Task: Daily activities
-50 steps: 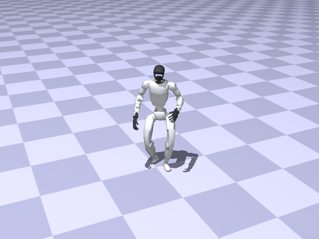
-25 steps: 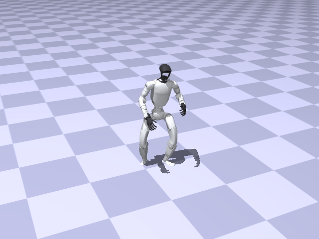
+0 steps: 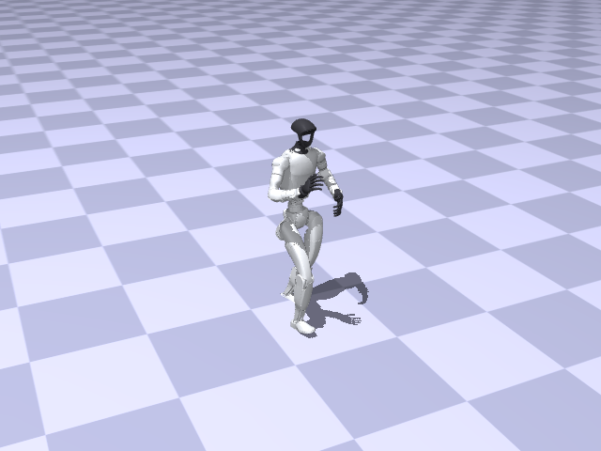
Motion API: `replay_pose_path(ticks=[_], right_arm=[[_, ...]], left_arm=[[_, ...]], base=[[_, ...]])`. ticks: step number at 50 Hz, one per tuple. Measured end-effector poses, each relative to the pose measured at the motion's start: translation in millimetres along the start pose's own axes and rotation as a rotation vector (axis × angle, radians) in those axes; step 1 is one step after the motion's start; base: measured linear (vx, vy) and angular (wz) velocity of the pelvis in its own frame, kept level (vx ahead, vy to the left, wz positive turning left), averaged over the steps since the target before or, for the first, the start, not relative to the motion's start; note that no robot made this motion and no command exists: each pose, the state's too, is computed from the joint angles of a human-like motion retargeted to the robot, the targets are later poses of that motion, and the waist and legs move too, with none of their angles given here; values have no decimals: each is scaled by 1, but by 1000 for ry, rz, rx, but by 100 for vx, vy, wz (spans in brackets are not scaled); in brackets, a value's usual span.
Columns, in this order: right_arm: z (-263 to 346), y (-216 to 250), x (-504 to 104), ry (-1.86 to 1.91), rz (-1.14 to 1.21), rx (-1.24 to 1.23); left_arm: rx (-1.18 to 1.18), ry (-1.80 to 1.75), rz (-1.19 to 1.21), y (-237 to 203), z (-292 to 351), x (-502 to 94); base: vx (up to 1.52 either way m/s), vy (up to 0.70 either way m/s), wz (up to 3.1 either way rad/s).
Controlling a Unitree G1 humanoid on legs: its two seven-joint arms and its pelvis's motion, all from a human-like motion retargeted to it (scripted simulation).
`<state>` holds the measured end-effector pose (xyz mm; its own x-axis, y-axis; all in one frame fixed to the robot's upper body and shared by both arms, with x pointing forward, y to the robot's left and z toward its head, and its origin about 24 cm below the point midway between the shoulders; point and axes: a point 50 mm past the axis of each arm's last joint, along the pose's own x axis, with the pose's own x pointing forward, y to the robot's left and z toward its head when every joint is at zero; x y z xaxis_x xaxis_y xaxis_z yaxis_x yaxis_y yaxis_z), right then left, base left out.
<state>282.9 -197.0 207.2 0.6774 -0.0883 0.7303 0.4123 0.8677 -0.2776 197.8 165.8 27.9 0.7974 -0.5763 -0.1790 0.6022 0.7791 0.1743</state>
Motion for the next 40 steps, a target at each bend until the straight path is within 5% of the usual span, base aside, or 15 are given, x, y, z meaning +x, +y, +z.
replay_pose_path(ticks=[7,15,25,40], right_arm=[[47,-6,70,-249,-188,-150],[16,30,136,-23,-66,-304],[-20,49,136,197,63,-340],[112,-29,102,-496,-402,-155]], left_arm=[[-51,-95,142,7,12,33],[-57,-103,175,2,19,86],[-46,-72,115,-10,22,115],[-50,102,324,29,-22,83]], base=[[41,-22,50],[30,-26,25],[20,-13,-3],[14,-1,-25]])
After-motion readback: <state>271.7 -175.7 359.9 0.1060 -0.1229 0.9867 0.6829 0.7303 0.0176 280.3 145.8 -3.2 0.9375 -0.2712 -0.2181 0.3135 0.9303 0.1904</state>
